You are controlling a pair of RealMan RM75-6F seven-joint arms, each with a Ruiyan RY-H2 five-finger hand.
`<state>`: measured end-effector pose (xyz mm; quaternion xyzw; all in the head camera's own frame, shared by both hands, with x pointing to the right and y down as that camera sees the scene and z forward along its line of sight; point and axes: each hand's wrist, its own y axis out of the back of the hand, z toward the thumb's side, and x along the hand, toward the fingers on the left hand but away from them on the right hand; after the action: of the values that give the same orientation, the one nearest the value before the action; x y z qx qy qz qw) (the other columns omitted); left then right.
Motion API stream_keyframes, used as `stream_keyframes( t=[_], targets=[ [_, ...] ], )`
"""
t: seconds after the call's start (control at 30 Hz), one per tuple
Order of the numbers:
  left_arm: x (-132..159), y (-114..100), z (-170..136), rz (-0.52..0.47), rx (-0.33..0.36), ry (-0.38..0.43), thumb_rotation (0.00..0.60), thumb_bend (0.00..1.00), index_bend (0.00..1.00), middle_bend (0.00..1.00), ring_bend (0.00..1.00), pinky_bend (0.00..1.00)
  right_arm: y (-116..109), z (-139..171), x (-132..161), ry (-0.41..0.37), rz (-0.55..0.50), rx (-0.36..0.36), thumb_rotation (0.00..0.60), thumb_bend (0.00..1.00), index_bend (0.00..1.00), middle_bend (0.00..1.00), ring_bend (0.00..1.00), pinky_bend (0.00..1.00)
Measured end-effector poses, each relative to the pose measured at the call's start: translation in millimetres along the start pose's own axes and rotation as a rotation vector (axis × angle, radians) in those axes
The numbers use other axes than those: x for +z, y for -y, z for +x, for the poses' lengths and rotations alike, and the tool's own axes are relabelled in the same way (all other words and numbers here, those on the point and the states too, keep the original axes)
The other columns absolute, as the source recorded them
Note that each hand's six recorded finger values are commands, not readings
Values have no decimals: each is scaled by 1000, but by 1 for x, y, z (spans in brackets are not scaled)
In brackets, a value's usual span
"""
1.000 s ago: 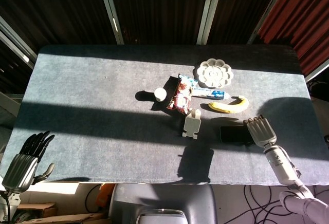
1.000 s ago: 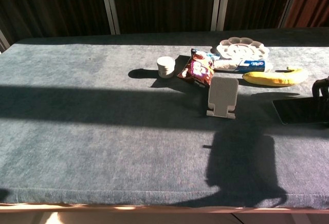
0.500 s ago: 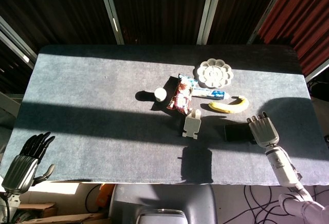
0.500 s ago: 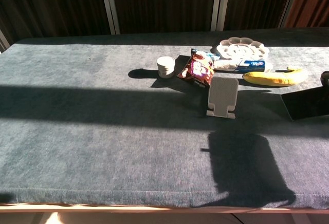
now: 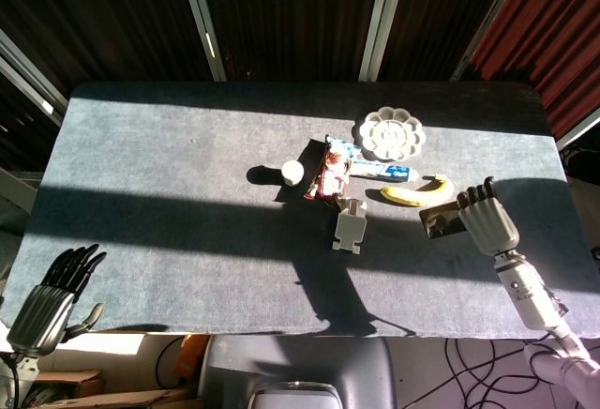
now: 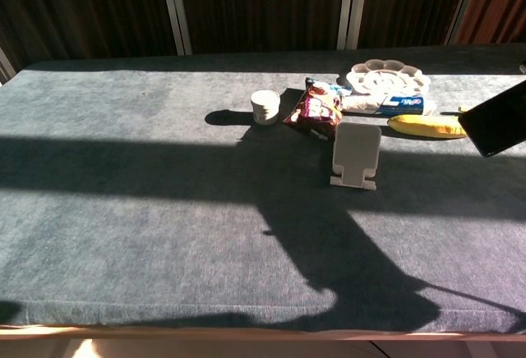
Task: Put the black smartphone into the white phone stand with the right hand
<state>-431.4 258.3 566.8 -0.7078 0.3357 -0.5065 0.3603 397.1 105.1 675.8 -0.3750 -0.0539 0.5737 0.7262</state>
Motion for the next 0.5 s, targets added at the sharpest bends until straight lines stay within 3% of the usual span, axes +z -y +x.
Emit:
stream_keyframes(
  t=[0.2,0.33,0.43,0.5],
  targets=[
    [0,1,2,0,0,-6,600,376,0,0,0,71,-46,-12,-16,-73,163,-246,600,267,973,693,481,375],
    [-1,1,3,-1,-1,-11,600,377,0,0,0,71,-85,-25,-21,-168,231,-444,600,256,973,693,480,365],
    [-1,1,3,-1,-3,-13,600,375,0,0,0,72,-109,-38,-21,-222,286,-542,600,243,973,693,481,362],
    [-2,1,3,-2,-1,-14,600,376,0,0,0,72,-119,-44,-18,-242,300,-567,600,238,973,693,481,358]
  ],
)
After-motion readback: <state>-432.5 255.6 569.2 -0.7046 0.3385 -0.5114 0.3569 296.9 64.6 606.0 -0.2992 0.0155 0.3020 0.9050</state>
